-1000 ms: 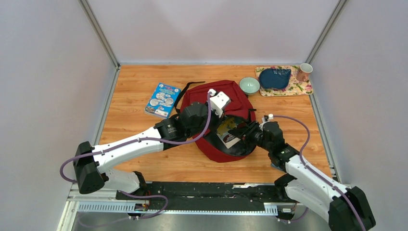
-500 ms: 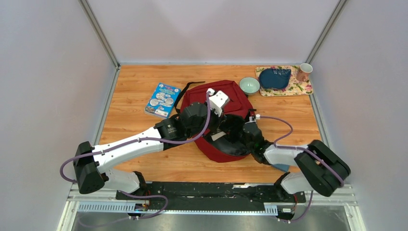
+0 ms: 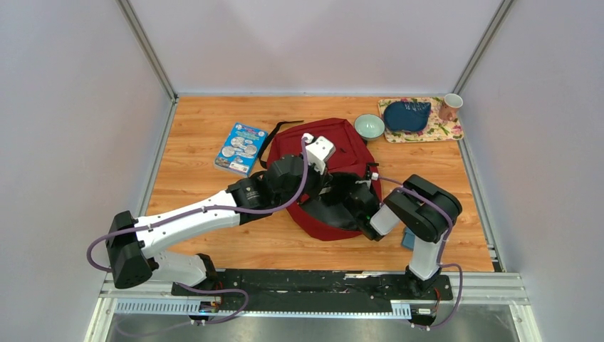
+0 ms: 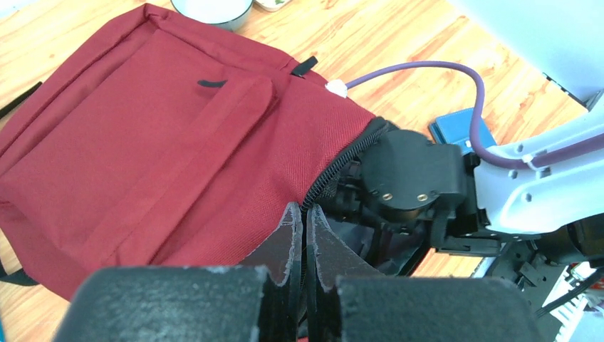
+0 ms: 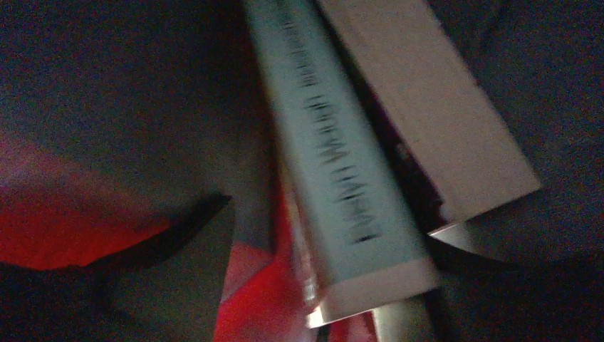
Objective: Pack the student bag
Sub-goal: Place the book in the student bag.
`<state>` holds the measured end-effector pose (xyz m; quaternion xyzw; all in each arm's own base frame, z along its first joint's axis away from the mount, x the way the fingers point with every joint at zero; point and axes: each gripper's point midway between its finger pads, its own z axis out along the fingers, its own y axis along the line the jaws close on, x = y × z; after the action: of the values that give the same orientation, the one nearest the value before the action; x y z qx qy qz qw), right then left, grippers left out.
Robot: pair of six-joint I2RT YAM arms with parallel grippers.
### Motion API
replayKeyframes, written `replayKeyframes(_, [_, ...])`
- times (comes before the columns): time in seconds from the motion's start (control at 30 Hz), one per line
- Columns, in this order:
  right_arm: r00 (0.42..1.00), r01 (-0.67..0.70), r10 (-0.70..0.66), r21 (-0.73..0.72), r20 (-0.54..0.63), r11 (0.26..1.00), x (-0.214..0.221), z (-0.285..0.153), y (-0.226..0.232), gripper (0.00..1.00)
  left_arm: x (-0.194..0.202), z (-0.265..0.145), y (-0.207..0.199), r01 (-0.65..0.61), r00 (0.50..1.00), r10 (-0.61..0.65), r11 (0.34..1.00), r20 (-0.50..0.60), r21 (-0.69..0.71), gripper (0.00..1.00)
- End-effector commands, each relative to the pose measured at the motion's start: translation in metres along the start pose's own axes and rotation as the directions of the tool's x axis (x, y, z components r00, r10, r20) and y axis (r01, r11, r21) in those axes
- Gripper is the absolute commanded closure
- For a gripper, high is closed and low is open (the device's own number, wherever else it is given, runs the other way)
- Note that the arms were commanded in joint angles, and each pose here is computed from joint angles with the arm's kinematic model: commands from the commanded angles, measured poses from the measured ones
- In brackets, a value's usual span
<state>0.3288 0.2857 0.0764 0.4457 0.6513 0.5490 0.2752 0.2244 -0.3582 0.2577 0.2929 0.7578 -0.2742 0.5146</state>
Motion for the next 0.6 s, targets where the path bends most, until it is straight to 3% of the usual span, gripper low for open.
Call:
replayKeyframes(0.0, [0.998, 0.064, -0.063, -0.019, 0.014, 0.998, -0.006, -0.018, 0.004, 0.26, -0.024, -0.014, -0.006, 0.038, 0.996, -0.040, 0.999, 0.081, 0.026, 1.00])
replayKeyframes(0.07, [0.994, 0.107, -0.107, 0.016, 0.004, 0.994, -0.006, -0.023, -0.002, 0.14, -0.022, -0.014, -0.006, 0.037, 0.996, -0.039, 0.999, 0.075, 0.026, 1.00])
replayKeyframes(0.47, [0.966, 0.239, -0.227, 0.096, -0.121, 0.966, 0.006, -0.063, -0.024, 0.10, -0.016, -0.018, 0.000, 0.028, 0.997, -0.028, 1.000, 0.074, 0.003, 1.00])
replayKeyframes(0.57, [0.962, 0.264, -0.251, 0.138, -0.108, 0.955, 0.000, -0.072, -0.030, 0.10, -0.016, -0.018, 0.001, 0.024, 0.997, -0.024, 1.000, 0.073, 0.001, 1.00])
